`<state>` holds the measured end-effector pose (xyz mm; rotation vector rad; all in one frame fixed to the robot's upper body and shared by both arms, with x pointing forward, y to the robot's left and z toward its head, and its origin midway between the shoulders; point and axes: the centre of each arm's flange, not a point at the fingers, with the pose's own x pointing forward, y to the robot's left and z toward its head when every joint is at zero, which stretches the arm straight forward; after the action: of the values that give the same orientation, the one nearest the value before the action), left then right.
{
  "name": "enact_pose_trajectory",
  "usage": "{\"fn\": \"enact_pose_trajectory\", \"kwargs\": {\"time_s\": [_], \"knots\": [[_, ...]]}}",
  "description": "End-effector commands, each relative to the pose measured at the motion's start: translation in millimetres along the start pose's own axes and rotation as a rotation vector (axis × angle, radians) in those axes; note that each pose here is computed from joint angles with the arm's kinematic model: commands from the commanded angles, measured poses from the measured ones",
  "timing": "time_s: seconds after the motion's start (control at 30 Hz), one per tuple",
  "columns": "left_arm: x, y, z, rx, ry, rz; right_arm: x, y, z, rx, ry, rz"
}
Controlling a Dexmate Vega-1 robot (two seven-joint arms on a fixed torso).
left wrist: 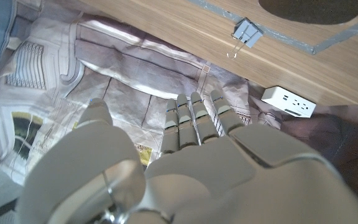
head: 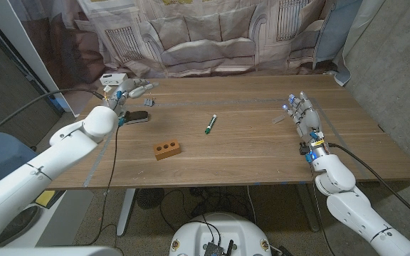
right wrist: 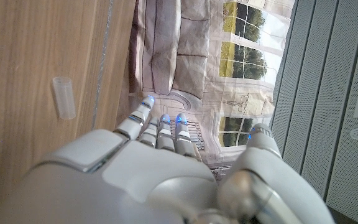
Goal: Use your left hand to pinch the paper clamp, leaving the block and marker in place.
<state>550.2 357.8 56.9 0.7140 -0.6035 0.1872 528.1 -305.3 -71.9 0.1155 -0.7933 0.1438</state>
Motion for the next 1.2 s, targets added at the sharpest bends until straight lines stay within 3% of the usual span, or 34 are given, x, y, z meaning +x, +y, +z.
{"fn": "enact_pose_trajectory", "kwargs": {"time_s": [0.03, 0.4, 0.6, 0.9, 1.07, 1.2], "knots": [[-22.5, 7.7, -8.8, -0.160, -0.073, 0.037, 8.4, 6.7, 4.7, -0.032, -0.029, -0.016], [-31.5, -6.5, 1.8, -0.283, -0.163, 0.027, 28.7, 2.2, 12.5, -0.059, -0.046, 0.039], [-32.5, -21.4, 2.6, -0.369, -0.195, 0.010, 37.0, -1.5, 12.1, -0.075, -0.035, 0.058], [-25.4, -41.9, 6.6, -0.533, -0.248, -0.092, 45.9, -3.6, 13.5, -0.110, -0.026, 0.077], [-21.3, -53.2, 9.3, -0.565, -0.246, -0.111, 51.3, -0.4, 17.6, -0.140, -0.020, 0.091], [-14.7, -63.0, 3.3, -0.602, -0.230, -0.119, 54.0, 1.3, 17.7, -0.161, -0.013, 0.105]]}}
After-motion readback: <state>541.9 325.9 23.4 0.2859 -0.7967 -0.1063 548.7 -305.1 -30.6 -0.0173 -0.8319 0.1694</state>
